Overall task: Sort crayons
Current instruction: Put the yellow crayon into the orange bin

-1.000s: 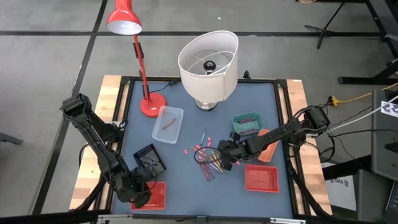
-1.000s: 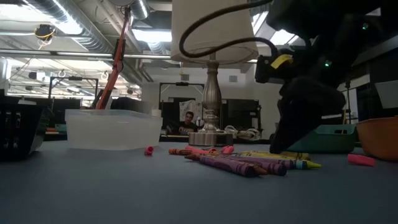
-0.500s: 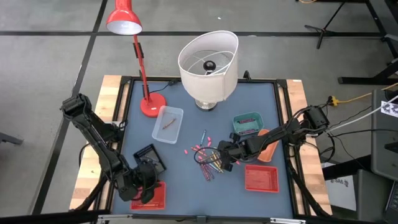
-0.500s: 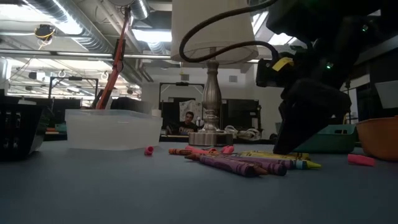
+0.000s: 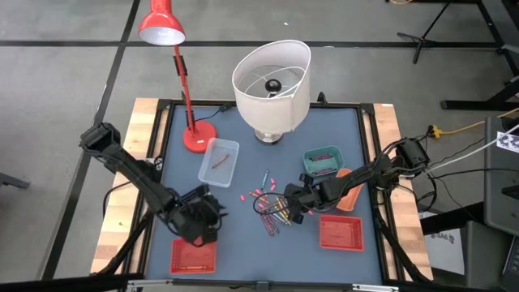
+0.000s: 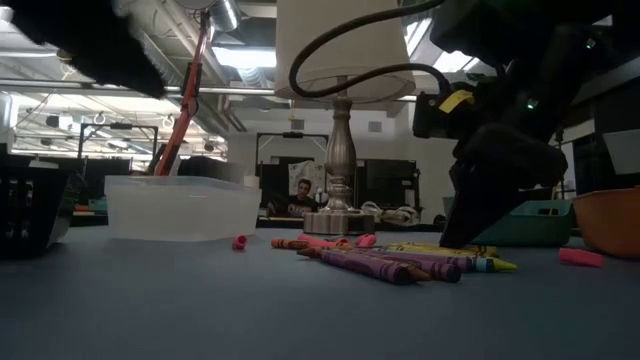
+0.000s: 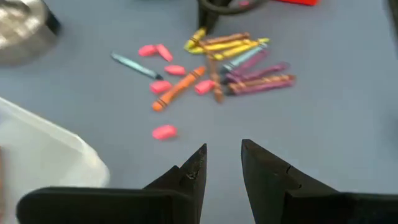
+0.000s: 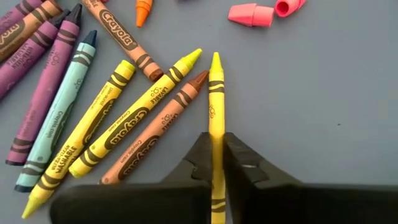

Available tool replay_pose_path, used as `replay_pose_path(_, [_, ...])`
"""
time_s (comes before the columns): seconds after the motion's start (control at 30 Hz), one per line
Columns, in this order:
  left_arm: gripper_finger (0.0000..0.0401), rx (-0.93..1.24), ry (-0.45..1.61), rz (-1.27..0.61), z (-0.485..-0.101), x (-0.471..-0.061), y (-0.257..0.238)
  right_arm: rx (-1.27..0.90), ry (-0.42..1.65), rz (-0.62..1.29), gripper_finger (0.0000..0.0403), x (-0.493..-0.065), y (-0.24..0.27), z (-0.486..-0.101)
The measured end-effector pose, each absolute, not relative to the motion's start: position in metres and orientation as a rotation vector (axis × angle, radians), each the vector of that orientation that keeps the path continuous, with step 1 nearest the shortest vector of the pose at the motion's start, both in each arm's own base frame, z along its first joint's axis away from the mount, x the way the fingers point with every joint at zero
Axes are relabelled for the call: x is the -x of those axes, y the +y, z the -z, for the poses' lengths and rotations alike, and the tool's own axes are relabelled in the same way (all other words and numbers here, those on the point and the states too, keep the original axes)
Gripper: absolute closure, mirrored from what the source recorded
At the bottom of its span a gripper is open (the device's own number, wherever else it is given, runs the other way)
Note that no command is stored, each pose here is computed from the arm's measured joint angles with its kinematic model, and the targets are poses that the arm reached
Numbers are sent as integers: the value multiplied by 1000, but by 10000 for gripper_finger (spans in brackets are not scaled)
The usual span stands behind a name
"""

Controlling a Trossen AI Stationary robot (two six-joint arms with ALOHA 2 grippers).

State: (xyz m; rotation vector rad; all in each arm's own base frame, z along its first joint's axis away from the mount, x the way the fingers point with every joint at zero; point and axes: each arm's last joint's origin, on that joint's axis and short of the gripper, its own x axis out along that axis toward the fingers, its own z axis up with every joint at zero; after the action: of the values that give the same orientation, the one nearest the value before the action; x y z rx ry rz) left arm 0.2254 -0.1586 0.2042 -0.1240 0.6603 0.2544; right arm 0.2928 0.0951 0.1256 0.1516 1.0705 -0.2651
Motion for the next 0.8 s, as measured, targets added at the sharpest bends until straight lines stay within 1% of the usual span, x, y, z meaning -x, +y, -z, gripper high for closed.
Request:
replay_pose_path(0.1, [316,67,657,-278,-205,-236,-145,-160,1069,272,380,-293,95,-125])
replay_pose_path(0.23, [316,16,638,-279,-208,-249,-130,-177,1065,285,387,-293,95,-125])
replay_pose_path(0.37, [316,-21,623,-251,-212,-261,-117,-184,1063,291,392,-293,95,-125])
replay_pose_path(0.53, [316,-27,599,-213,-216,-273,-103,-221,1054,311,386,-292,95,-127])
replay_pose_path(0.67, [316,-28,581,-174,-219,-280,-94,-228,1051,306,389,-289,93,-133])
replay_pose_path(0.8, [316,-42,573,-151,-221,-284,-85,-257,991,285,389,-288,93,-150])
